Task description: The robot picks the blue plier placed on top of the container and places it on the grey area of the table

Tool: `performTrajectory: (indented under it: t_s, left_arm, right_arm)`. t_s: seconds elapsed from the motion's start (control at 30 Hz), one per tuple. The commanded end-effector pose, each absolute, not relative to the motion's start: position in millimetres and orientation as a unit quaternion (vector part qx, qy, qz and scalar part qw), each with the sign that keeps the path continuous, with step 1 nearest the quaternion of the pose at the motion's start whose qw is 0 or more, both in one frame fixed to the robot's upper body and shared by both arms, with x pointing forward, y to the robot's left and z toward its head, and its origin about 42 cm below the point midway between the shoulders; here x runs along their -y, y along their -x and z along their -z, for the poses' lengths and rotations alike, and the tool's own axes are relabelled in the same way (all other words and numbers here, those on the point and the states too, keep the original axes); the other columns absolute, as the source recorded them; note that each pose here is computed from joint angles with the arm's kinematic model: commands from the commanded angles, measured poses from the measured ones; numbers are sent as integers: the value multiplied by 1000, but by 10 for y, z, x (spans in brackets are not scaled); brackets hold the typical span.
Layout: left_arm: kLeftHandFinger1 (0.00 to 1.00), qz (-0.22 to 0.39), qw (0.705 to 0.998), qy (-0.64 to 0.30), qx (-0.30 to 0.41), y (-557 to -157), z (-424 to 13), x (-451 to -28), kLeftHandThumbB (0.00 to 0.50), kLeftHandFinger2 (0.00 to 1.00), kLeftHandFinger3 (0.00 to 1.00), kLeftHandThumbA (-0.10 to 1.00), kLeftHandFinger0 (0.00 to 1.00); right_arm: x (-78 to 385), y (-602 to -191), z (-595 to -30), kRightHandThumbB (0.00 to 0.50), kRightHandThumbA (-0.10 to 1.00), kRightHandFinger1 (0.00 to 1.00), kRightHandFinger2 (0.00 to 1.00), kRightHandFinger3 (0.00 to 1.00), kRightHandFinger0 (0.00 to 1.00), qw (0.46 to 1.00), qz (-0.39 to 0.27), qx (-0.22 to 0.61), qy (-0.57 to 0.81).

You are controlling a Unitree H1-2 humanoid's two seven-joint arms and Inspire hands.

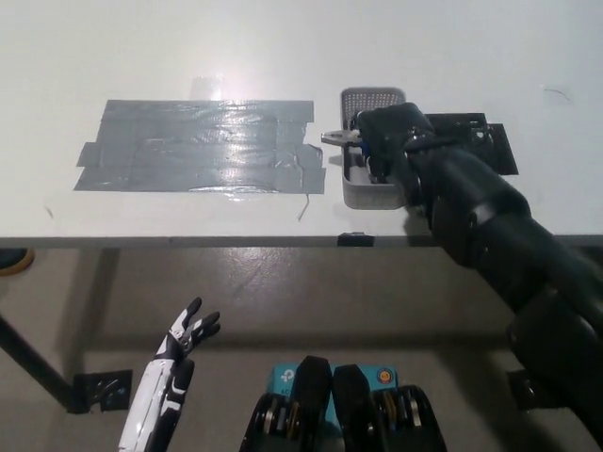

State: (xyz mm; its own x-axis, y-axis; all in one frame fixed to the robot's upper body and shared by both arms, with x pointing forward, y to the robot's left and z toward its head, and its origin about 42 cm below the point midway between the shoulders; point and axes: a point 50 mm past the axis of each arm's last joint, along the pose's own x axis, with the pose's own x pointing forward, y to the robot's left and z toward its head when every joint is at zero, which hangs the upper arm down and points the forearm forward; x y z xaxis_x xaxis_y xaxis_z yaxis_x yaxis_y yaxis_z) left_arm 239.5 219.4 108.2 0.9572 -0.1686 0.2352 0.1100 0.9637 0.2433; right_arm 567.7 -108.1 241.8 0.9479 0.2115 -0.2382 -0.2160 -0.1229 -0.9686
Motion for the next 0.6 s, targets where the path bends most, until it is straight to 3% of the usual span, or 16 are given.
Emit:
performTrajectory:
  t_s: [0.0,0.07,0.17,0.27,0.3,0.37,0.4,0.47,0.53,0.57]
  left_arm:
    - [857,81,977,-125,152,-2443,-1177,-2207,31,850,987,1000,1000]
    - [850,83,979,-121,144,-2436,-1179,-2204,46,832,960,1000,1000]
    - [815,83,978,-130,142,-2433,-1171,-2189,64,792,897,1000,1000]
    - [784,83,978,-127,144,-2434,-1164,-2188,67,759,857,1000,987]
    - [778,83,978,-127,143,-2434,-1161,-2189,72,754,844,1000,965]
    - [763,83,977,-134,145,-2441,-1164,-2193,82,736,828,1000,939]
    - [758,84,977,-132,144,-2443,-1163,-2194,95,731,823,1000,934]
    - [740,86,977,-128,144,-2440,-1161,-2183,102,713,809,1000,919]
    - [721,88,977,-126,146,-2437,-1157,-2179,89,704,805,1000,899]
    - [714,88,977,-127,147,-2434,-1155,-2179,93,699,802,1000,890]
  right_arm:
    - [1588,-5703,-2324,328,-86,0,6,624,0,625,-98,43,774]
    - [1631,-5698,-2318,287,-100,0,16,594,0,621,-90,60,776]
    - [1671,-5713,-2384,285,-100,15,25,543,0,623,-77,88,773]
    - [1664,-5730,-2454,326,-95,151,207,557,0,622,-70,106,772]
    - [1659,-5743,-2507,348,-83,194,301,616,0,624,-68,118,769]
    - [1645,-5767,-2613,357,-100,298,450,608,25,625,-60,140,765]
    - [1634,-5786,-2673,325,-100,276,457,595,1,616,-56,144,773]
    - [1616,-5823,-2826,263,-100,268,582,572,0,609,-45,162,775]
    - [1592,-5857,-2972,208,-100,333,735,410,0,606,-38,172,776]
    - [1575,-5869,-3026,203,-100,357,772,385,0,605,-36,174,776]
